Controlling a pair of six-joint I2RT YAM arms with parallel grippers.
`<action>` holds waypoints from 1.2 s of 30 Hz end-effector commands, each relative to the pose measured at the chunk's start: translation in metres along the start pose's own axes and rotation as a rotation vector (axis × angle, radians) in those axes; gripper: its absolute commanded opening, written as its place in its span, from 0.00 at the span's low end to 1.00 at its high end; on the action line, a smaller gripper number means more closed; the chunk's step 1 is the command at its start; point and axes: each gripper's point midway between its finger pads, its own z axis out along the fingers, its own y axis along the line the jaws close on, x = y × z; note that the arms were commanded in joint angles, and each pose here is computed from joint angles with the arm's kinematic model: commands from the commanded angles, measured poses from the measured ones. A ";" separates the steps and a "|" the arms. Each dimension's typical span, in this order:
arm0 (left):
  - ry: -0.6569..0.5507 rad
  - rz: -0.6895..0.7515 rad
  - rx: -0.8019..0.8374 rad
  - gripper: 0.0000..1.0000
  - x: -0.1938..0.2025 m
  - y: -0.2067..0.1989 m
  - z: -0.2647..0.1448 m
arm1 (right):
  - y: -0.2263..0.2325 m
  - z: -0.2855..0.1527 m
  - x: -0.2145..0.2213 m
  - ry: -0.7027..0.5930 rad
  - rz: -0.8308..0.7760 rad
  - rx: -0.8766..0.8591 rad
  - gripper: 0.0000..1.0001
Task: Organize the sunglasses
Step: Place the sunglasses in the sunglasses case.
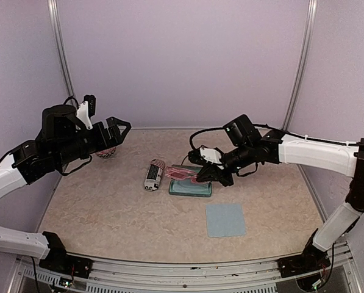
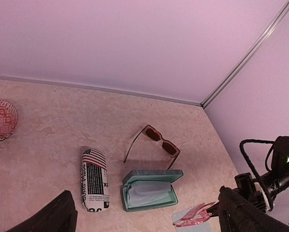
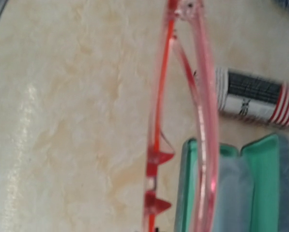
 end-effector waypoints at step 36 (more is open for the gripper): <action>0.143 0.124 -0.013 0.99 0.025 0.001 0.020 | -0.053 0.064 0.094 0.409 0.334 -0.152 0.00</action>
